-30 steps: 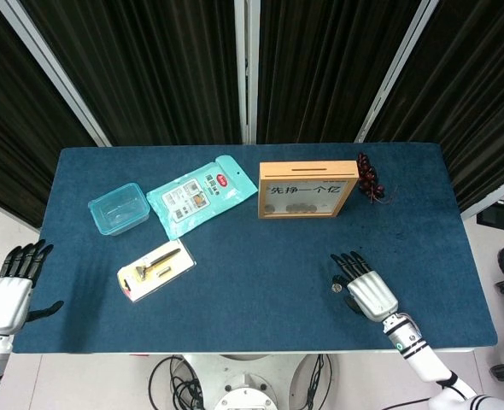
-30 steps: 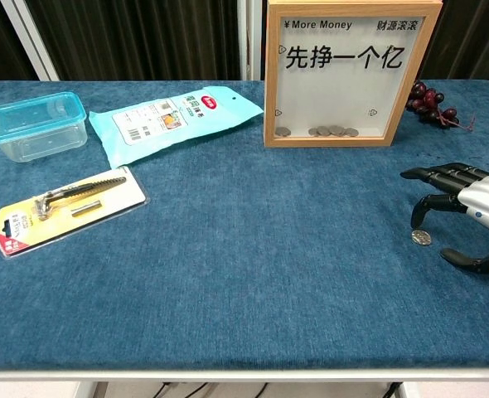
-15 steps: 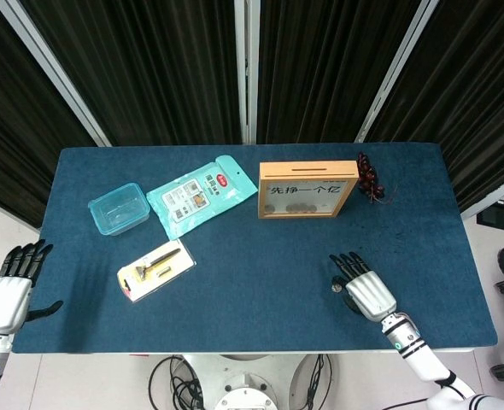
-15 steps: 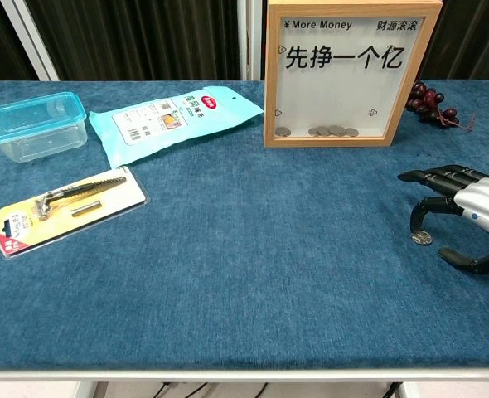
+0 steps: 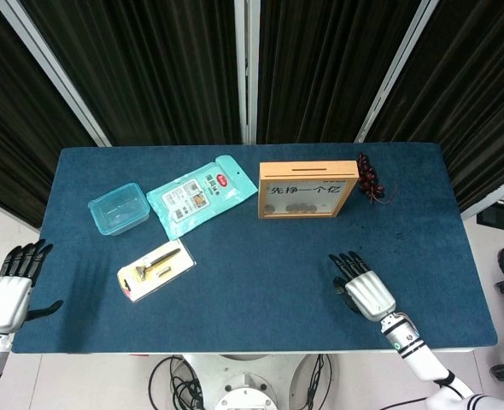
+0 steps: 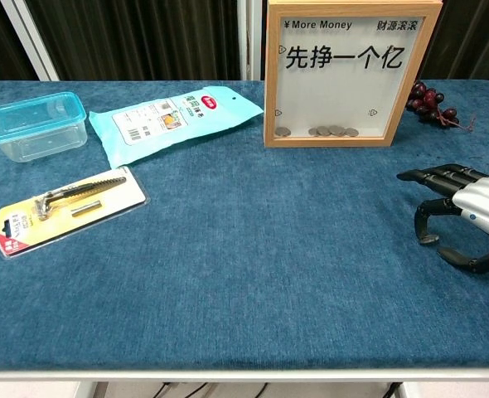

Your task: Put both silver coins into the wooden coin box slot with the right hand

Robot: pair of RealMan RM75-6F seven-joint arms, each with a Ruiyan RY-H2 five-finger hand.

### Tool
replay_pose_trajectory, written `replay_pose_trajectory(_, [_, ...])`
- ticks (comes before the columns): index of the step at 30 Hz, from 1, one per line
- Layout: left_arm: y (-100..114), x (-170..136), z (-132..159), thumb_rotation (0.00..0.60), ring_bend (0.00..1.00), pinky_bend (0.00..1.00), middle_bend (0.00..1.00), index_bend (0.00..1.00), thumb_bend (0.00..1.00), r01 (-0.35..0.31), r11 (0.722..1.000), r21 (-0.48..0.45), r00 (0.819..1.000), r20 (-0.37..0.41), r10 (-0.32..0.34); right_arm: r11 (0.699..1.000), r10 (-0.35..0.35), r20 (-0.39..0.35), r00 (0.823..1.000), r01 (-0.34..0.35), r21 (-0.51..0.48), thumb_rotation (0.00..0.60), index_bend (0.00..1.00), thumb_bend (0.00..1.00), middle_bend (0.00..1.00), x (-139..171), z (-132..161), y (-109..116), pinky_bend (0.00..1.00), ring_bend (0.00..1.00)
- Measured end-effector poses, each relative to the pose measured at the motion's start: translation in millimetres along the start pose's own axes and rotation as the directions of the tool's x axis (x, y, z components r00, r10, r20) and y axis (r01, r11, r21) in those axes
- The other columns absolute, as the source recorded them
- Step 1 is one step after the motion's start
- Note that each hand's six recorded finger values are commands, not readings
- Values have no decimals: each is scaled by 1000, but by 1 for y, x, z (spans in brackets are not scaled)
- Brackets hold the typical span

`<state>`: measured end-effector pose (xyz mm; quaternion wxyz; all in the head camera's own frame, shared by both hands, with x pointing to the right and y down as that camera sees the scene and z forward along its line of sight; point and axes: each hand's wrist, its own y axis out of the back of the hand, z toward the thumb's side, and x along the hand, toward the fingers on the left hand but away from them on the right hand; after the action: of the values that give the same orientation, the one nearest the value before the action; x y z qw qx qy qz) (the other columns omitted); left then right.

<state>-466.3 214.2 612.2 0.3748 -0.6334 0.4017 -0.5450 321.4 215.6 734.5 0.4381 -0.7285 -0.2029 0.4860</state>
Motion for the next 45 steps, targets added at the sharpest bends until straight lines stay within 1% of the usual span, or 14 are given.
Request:
replay_pose_trajectory(8, [-2,0,-3,600,0,0,0,0,1,3,1000,-7,1000,-2,-3,1000,-3,3,1000,3,10,600,498,348,36,-2,0,-1,0,0])
replay_pose_trajectory(15, [-3,0,-4,600,0,0,0,0,1,6,1000,-13,1000,-2,-6,999,-9,0,1000,9,32,600,499,347,36,-3,-1,0,0,0])
replay_pose_trajectory(36, [-4,-3,-4,600,0,0,0,0,1,6,1000,-27,1000,-2,-7,999,-34,-34,999,35,28,600,438,352,37,-4,2,2,0,0])
replay_pose_trajectory(45, [-4,-4,-4,600,0,0,0,0,1,11,1000,-29,1000,-2,-11,999,-46,-57,997,47,7,600,490,359,46,-5,6,4,0,0])
